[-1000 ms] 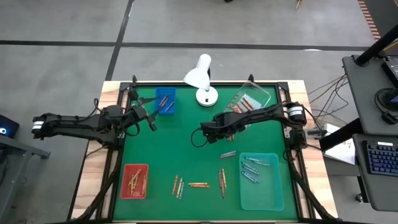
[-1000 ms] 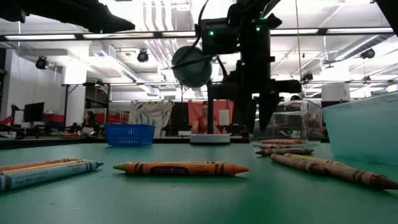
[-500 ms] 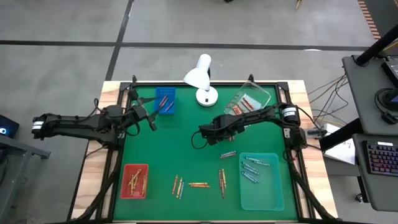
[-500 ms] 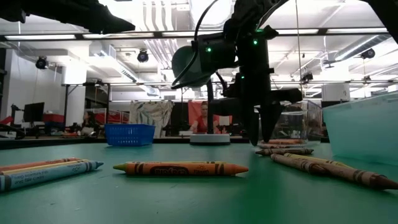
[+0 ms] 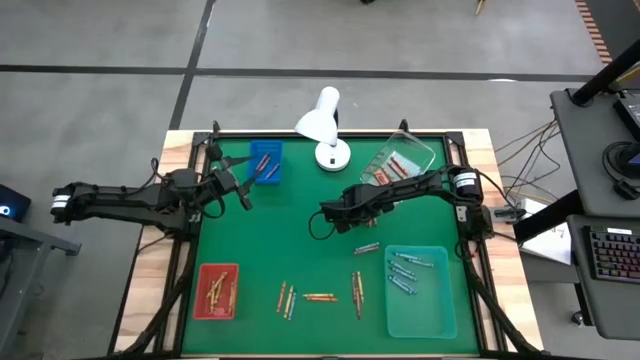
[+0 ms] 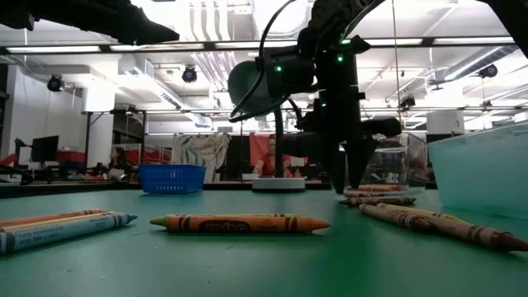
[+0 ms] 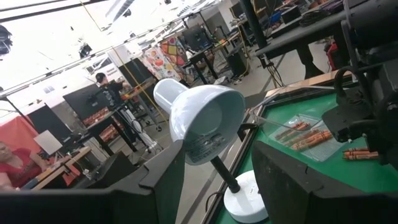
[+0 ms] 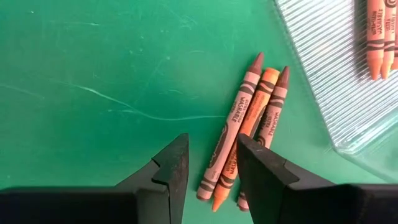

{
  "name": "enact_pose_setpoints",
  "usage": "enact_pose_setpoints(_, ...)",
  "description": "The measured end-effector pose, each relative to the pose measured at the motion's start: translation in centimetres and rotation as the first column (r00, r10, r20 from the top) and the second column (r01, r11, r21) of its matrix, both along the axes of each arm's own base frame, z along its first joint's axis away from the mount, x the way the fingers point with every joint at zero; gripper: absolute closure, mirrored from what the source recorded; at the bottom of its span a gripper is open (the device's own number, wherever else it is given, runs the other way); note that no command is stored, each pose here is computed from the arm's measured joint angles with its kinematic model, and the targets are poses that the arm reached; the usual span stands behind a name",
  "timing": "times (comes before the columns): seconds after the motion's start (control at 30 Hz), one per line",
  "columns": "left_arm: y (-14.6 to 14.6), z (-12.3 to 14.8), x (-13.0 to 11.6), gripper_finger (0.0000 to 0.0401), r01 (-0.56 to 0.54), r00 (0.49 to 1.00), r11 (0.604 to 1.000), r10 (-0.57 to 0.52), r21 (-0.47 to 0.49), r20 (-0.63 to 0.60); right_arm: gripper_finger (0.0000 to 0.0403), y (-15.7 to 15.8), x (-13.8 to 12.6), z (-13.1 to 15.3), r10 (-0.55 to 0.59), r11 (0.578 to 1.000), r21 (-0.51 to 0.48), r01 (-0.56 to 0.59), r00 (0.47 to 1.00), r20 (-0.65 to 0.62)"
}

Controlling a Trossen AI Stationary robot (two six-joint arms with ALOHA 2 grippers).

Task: Sort crayons
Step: Put the brown crayon into the blue bin

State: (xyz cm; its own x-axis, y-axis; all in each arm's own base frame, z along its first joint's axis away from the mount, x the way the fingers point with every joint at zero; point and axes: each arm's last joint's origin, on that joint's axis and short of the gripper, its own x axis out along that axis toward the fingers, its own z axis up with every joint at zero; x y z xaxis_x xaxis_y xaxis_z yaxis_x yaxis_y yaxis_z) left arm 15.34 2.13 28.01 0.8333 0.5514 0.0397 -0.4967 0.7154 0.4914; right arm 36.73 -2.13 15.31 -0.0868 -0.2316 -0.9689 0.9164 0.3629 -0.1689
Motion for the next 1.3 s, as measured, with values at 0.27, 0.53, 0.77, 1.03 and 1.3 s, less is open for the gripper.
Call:
enact_pose_setpoints(0.27,0.0,0.0,0.0,0.0232,0.000,1.000,1.000,0.000,0.000,0.000,0.0280,0.0,-0.2,-0.3,0.010,1.000,-0.002,-0.010,1.000,-0.014)
enact_pose_setpoints(0.53,0.0,0.0,0.0,0.0232,0.000,1.000,1.000,0.000,0.000,0.000,0.0284,0.0,-0.2,-0.4,0.022,1.000,0.010,-0.022,1.000,-0.010)
enact_pose_setpoints(0.77,0.0,0.0,0.0,0.0232,0.000,1.000,1.000,0.000,0.000,0.000,0.0323,0.0,0.4,0.5,0.044,0.999,0.014,-0.044,0.999,0.021)
enact_pose_setpoints(1.03,0.0,0.0,0.0,0.0232,0.000,1.000,1.000,0.000,0.001,0.000,0.0372,0.1,0.9,1.6,0.122,0.993,0.009,-0.122,0.993,0.011)
enact_pose_setpoints(1.3,-0.1,-0.1,0.0,0.0232,0.028,1.000,1.000,-0.028,-0.004,-0.003,0.0394,1.5,0.5,1.5,0.337,0.942,0.014,-0.337,0.939,-0.070)
